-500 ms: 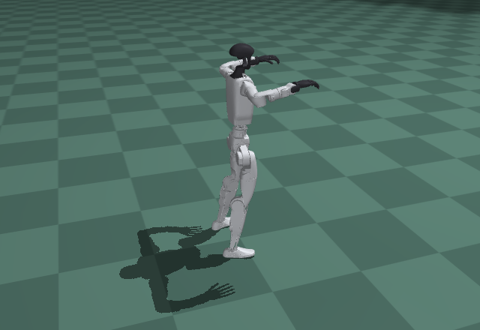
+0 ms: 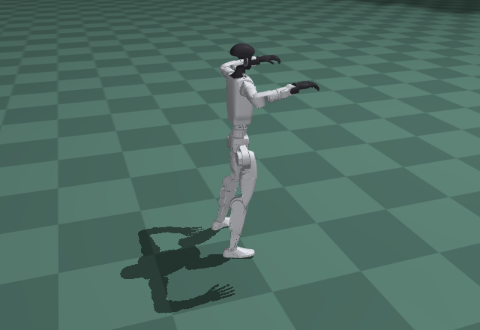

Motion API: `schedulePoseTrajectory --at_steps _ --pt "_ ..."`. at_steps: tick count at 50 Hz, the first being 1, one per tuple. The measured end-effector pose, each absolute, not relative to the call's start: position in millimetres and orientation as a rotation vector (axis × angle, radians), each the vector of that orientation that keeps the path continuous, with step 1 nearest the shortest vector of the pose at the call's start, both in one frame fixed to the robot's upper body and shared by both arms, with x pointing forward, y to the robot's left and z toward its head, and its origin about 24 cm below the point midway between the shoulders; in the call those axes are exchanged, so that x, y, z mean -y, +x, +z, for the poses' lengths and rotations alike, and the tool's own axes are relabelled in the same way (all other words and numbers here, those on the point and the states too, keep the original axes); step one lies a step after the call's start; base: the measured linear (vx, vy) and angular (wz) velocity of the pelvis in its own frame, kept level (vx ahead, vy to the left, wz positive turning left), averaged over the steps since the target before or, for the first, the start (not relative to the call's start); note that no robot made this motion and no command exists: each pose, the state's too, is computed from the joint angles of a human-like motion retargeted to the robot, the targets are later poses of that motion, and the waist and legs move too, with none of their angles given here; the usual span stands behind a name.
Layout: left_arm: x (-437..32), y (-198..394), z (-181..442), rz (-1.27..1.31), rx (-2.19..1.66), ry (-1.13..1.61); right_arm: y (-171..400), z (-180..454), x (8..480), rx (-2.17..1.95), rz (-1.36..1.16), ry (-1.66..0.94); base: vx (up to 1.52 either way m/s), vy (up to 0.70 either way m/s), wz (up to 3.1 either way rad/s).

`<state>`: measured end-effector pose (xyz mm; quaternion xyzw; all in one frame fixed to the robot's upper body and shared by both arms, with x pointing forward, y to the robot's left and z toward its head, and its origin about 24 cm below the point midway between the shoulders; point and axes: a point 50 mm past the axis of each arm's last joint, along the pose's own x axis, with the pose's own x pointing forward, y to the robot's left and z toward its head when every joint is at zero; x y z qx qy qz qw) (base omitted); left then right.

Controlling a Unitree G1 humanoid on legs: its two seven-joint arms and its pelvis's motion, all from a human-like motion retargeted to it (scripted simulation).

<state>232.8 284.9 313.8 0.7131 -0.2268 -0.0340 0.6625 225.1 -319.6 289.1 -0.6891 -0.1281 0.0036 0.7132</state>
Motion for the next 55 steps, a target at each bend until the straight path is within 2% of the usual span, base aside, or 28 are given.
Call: schedulePoseTrajectory --at_steps 30,37,41,47,51,55 --pt "-284.1 232.7 314.7 -0.082 0.511 1.617 225.4 294.8 318.6 0.304 -0.006 -1.531 0.00 0.00 0.00" --pt "-280.3 230.8 313.3 -0.062 0.602 1.536 224.7 294.8 314.2 0.406 -0.047 -1.506 0.00 0.00 0.00" --pt "-276.3 227.3 310.2 -0.012 0.726 1.307 223.2 295.1 306.5 0.560 -0.124 -1.423 0.00 0.00 0.00" --pt "-266.1 227.9 291.2 -0.006 0.817 0.701 230.3 284.5 284.6 0.752 -0.193 -1.181 0.00 0.00 0.00" --pt "-256.2 229.2 265.1 -0.055 0.776 0.209 240.8 276.7 261.1 0.872 -0.217 -0.895 0.00 0.00 0.00" --pt "-242.8 228.1 224.3 -0.118 0.649 -0.348 253.2 272.5 228.8 0.958 -0.192 -0.498 0.00 0.00 0.00"
